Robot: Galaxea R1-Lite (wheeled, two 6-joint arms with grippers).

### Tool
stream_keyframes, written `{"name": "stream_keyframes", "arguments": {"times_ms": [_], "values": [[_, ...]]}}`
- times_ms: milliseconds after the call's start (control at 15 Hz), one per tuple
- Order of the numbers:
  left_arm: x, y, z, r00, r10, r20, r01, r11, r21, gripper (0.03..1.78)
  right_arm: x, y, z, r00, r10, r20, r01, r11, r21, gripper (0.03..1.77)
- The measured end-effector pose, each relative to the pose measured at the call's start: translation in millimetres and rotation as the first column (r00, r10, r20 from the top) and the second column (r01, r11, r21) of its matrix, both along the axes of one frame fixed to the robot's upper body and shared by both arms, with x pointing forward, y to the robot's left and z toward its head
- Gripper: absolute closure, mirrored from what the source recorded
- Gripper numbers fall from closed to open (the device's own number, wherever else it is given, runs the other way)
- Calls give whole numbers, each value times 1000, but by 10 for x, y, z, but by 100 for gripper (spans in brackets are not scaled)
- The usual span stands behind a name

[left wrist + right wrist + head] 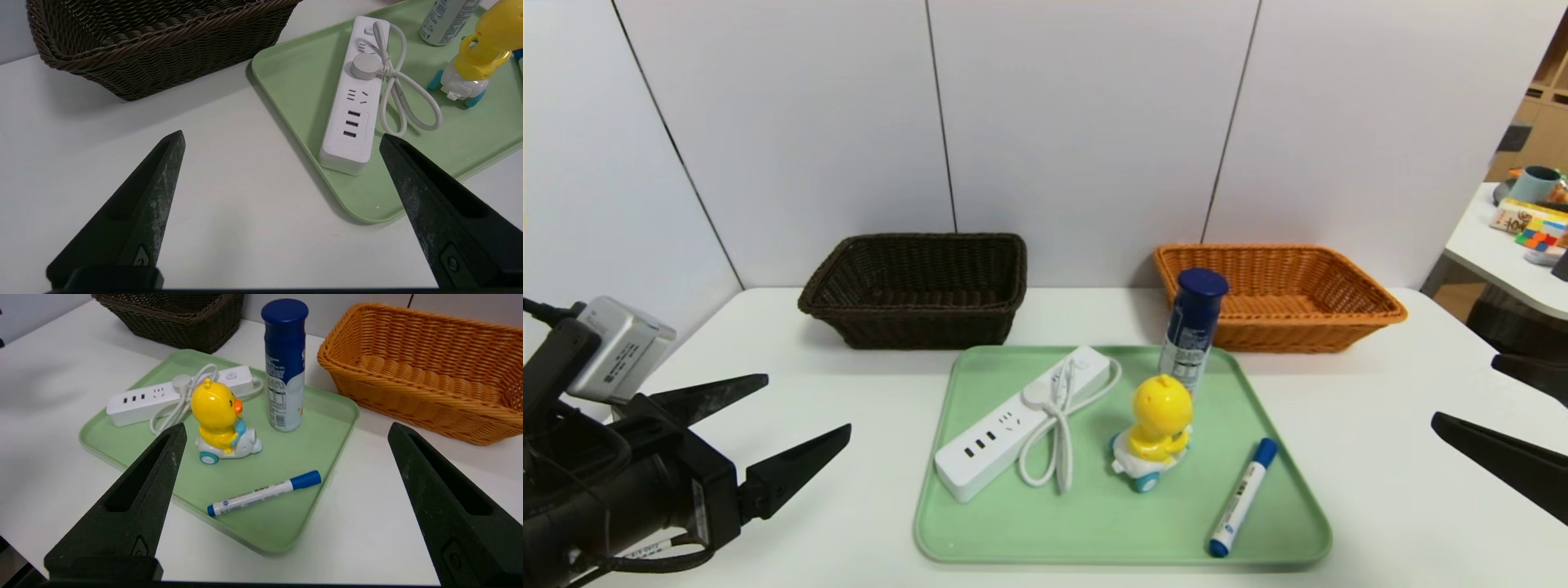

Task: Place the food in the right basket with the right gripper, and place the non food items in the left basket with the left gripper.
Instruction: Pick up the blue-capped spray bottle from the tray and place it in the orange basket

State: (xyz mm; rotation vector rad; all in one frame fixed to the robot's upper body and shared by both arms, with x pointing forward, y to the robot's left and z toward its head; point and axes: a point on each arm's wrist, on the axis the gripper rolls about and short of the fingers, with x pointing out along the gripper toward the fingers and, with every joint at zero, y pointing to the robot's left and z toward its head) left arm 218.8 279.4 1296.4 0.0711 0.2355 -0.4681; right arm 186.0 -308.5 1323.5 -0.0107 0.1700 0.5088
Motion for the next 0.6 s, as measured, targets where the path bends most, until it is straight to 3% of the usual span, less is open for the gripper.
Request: {"name": "stream_keyframes", "arguments": {"times_ms": [600], "values": [[-26, 9, -31, 1000, -2, -6, 2, 1000, 4, 12, 491, 225, -27, 997, 72, -1, -72, 997, -3, 10]]}}
